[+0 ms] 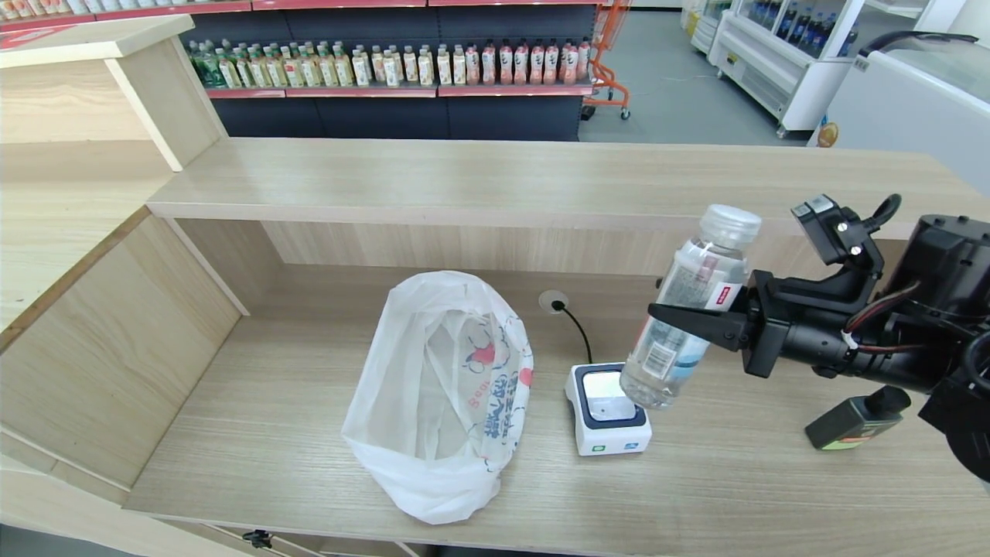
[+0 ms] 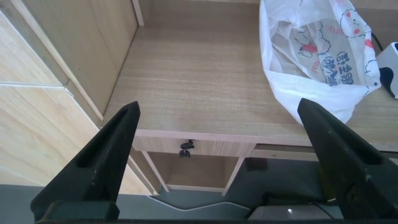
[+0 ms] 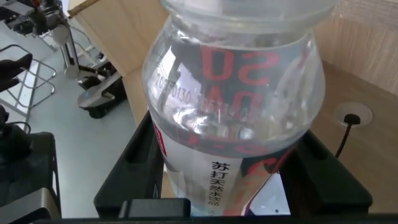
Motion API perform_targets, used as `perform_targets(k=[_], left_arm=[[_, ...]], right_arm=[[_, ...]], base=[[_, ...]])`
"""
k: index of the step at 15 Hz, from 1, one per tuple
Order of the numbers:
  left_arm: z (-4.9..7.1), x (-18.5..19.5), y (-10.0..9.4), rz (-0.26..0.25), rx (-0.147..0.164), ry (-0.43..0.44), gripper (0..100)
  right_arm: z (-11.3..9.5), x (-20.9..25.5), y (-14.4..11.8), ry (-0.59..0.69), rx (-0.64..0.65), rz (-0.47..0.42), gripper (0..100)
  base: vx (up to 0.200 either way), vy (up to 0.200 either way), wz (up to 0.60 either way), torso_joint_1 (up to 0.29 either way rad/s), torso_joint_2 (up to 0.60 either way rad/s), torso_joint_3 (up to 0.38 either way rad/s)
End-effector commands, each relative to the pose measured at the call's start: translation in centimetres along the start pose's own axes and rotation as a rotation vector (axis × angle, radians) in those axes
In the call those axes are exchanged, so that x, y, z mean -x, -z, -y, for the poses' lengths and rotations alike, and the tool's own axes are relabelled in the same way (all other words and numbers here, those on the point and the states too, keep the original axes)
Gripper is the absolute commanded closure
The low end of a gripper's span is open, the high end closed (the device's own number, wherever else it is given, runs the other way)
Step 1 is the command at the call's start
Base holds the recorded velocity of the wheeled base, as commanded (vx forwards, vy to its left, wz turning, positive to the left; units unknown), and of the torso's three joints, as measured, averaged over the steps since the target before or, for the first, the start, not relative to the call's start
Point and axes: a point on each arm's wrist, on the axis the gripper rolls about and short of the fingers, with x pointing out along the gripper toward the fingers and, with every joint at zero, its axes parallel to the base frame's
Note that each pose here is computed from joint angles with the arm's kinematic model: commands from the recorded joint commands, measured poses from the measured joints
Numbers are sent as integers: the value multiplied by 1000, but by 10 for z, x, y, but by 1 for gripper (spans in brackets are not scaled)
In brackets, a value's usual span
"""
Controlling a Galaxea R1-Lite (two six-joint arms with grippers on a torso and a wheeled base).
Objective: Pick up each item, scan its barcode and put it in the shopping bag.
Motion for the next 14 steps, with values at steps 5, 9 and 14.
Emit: perform_targets(k=[5,9,14], left_arm=[[0,0,0,-1,1,0,0],[0,0,0,-1,1,0,0],[0,0,0,-1,1,0,0]], right_arm=[[6,-10,9,-10,-24,-20,100],[14,-24,19,-25,-42,-38,100],[25,-48,39,-16,-60,-72,100]], base=[[0,200,0,3,-1,4],[0,200,0,1,2,2],[0,200,0,6,3,0]])
